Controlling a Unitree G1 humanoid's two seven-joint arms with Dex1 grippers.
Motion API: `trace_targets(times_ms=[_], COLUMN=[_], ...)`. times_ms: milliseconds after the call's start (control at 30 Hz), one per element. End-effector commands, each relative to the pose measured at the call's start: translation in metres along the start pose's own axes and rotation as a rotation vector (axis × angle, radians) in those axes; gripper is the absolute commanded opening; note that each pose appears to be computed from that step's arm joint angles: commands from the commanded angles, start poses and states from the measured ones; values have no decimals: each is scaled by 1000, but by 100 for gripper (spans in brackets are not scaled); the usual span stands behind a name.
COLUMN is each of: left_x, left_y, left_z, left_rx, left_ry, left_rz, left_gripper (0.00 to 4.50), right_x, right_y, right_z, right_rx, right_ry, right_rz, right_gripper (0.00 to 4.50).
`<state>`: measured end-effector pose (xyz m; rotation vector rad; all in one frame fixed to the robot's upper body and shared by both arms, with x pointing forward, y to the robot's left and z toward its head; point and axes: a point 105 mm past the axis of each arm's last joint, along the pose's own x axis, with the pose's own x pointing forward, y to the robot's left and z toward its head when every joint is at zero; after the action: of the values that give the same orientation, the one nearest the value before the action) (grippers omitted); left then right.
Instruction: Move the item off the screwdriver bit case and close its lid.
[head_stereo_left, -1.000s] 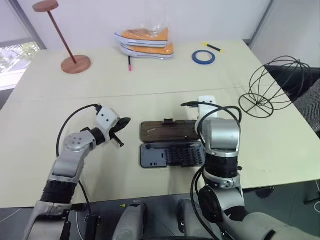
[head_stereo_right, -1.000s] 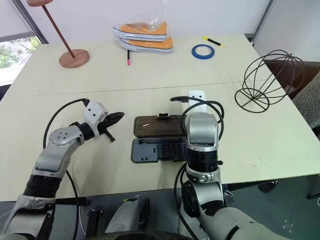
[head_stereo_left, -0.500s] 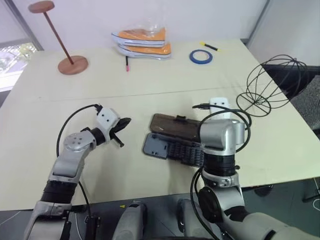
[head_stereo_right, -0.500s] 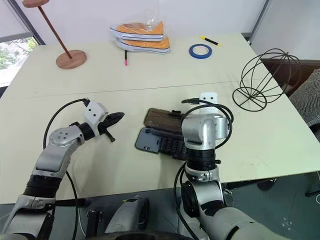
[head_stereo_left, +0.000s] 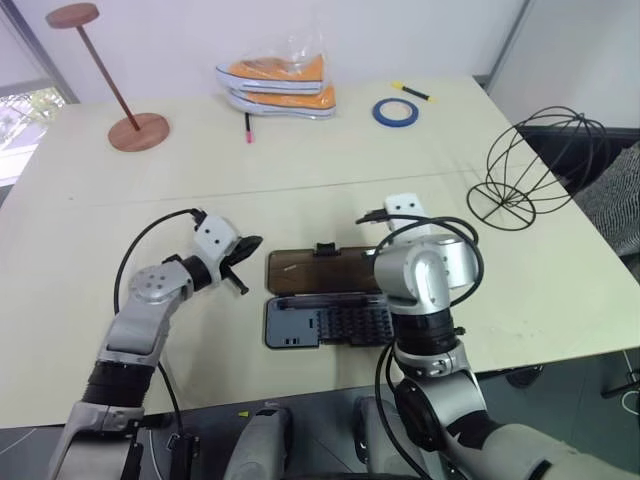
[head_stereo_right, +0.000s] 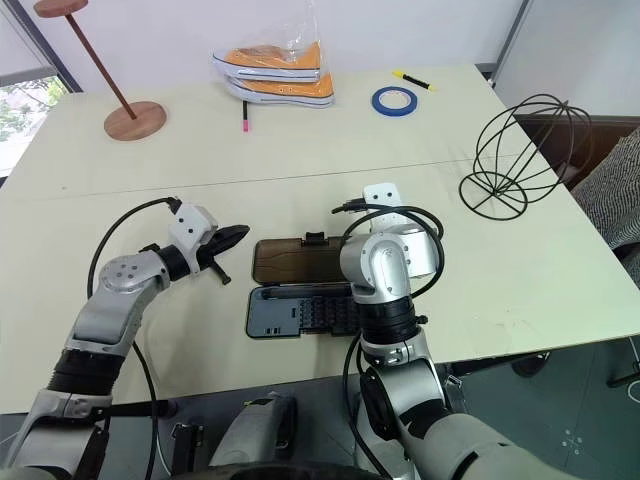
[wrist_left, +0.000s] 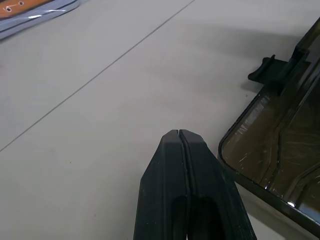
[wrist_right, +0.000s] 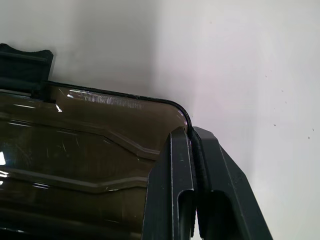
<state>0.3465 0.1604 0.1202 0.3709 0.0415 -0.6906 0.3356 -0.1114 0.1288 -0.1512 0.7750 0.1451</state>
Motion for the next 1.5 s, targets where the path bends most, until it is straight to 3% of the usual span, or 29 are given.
trace_targets(times_ms=[33, 767, 867, 1067, 1100, 1267, 1500], left_x=[-2, -2, -2, -3, -4, -14, -35], left_y=[2, 1, 1, 1, 1, 3, -5], left_z=[13, 11, 11, 11, 12, 23, 84], left_rx=[35, 33, 33, 33, 33, 17, -46], left_ry=[-43, -38, -38, -36, -37, -64, -183], left_rz=[11, 5, 6, 5, 5, -4, -153], left_gripper=[0, 0, 0, 0, 0, 0, 0], right_x=[-7, -9, -8, -9, -12, -33, -50], right_y=[17, 21, 20, 13, 10, -4, -13], right_z=[10, 16, 16, 16, 20, 51, 85], right_rx=[-14, -66, -66, -62, -71, -132, -279], right_ry=[-35, -45, -44, -47, -73, -251, -475], right_rz=[48, 91, 89, 69, 69, 93, 203], right_gripper=[2, 2, 91, 411, 445, 445, 445])
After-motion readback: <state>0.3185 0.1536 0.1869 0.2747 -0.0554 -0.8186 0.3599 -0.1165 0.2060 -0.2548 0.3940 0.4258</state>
